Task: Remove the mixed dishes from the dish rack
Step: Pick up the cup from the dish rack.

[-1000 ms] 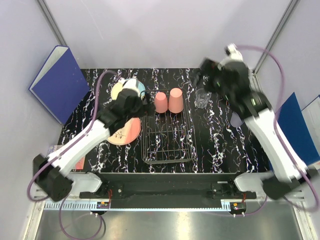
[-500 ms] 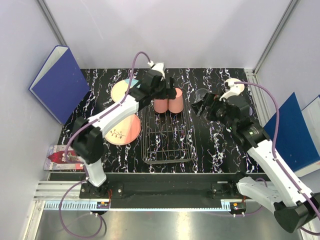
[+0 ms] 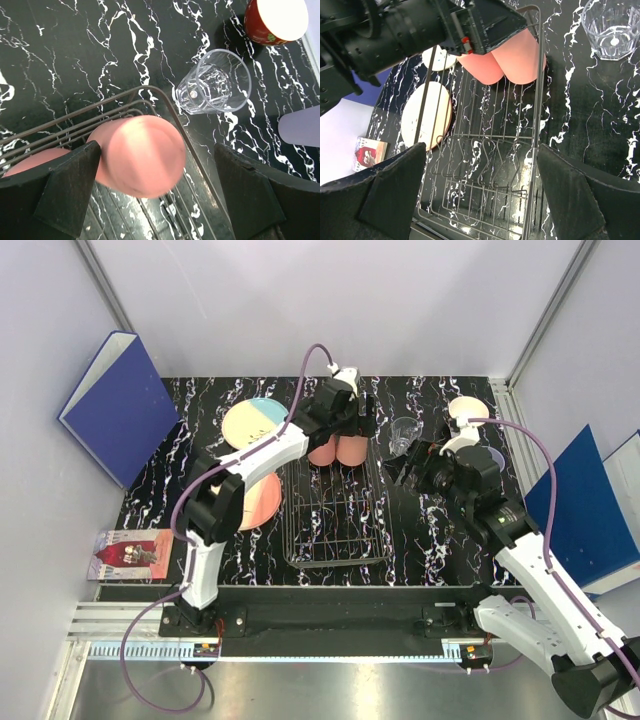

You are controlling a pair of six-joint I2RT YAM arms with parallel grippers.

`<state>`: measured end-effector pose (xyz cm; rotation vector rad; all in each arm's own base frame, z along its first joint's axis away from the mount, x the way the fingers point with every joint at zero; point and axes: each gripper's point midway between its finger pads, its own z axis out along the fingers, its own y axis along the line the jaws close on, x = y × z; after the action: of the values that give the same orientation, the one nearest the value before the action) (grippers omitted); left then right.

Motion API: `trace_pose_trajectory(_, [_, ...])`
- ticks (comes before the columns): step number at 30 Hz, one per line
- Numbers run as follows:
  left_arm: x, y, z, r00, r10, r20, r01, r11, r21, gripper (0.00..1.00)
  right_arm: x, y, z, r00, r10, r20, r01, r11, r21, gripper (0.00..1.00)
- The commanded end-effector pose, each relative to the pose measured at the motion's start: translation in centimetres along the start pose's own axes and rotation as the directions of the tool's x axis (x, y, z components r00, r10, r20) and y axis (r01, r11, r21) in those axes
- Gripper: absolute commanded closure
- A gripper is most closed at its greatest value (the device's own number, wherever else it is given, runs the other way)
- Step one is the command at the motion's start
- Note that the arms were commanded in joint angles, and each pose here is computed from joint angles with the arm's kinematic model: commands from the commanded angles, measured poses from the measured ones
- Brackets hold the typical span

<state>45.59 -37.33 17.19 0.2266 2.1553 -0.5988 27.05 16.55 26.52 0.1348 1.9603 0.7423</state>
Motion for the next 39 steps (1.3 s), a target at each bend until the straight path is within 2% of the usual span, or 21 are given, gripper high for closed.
trace_pose_trajectory(1, [-1.8, -1.0, 0.7, 0.999, 0.017, 0.046, -0.018, 1.0, 0.02, 0.01, -0.8, 0.8, -0.1, 0.999, -0.007, 0.035, 0.008, 0.999, -0.036, 0.0])
trace_pose_trajectory(7, [-0.5, -0.1, 0.8, 1.0, 0.024, 0.018, -0.024, 1.0, -0.009, 0.02, -0.5, 0.5, 0.0, 0.999, -0.005, 0.031, 0.006, 1.0, -0.026, 0.0])
trace_pose_trajectory(11, [-0.5, 0.2, 0.0, 0.999, 0.03, 0.024, -0.029, 0.999, -0.018, 0.1, -0.5, 0.5, 0.1, 1.0, 0.003, 0.031, -0.002, 1.0, -0.024, 0.0])
trace_pose_trajectory(15, [-0.4, 0.3, -0.8, 0.999, 0.042, 0.028, -0.041, 0.999, -0.018, 0.2, -0.7, 0.5, 0.0, 0.999, 0.009, 0.039, -0.008, 1.0, -0.023, 0.0])
trace_pose_trajectory(19, [-0.5, 0.3, -1.7, 0.998, 0.053, 0.034, -0.053, 0.999, -0.009, 0.41, -0.8, 0.5, -0.1, 0.999, 0.012, 0.047, -0.011, 1.0, -0.02, 0.0])
trace_pose_trajectory(22, [-1.0, 0.2, -2.6, 0.997, 0.054, 0.048, -0.054, 0.999, -0.011, 0.5, -0.9, 0.6, -0.3, 0.999, 0.012, 0.048, -0.01, 1.0, -0.024, 0.0])
trace_pose_trajectory(31, [-6.7, -2.5, -8.2, 0.983, 0.047, 0.178, -0.059, 0.996, 0.065, 0.5, -2.1, 0.7, -1.4, 0.995, 0.013, 0.094, -0.012, 1.0, -0.012, 0.0])
trace_pose_trajectory(35, [-10.9, -4.4, -14.2, 0.958, 0.014, 0.287, -0.053, 0.991, 0.127, 0.48, -2.7, 1.0, -2.1, 0.993, 0.014, 0.113, -0.011, 1.0, -0.02, 0.0])
trace_pose_trajectory(37, [-11.0, -5.0, -16.2, 0.954, -0.019, 0.298, -0.035, 0.984, 0.174, 0.47, -2.9, 1.5, -2.6, 0.992, 0.022, 0.121, -0.017, 0.999, -0.044, 0.0])
trace_pose_trajectory(38, [-12.1, -5.5, -18.7, 0.939, -0.042, 0.341, -0.031, 0.978, 0.207, 0.47, -3.0, 1.9, -2.8, 0.991, 0.039, 0.125, -0.032, 0.998, -0.061, 0.0])
trace_pose_trajectory(39, [-11.3, -6.0, -19.2, 0.938, -0.076, 0.339, -0.017, 0.965, 0.263, 0.5, -3.0, 2.0, -3.1, 0.99, 0.048, 0.13, -0.038, 0.996, -0.076, 0.0])
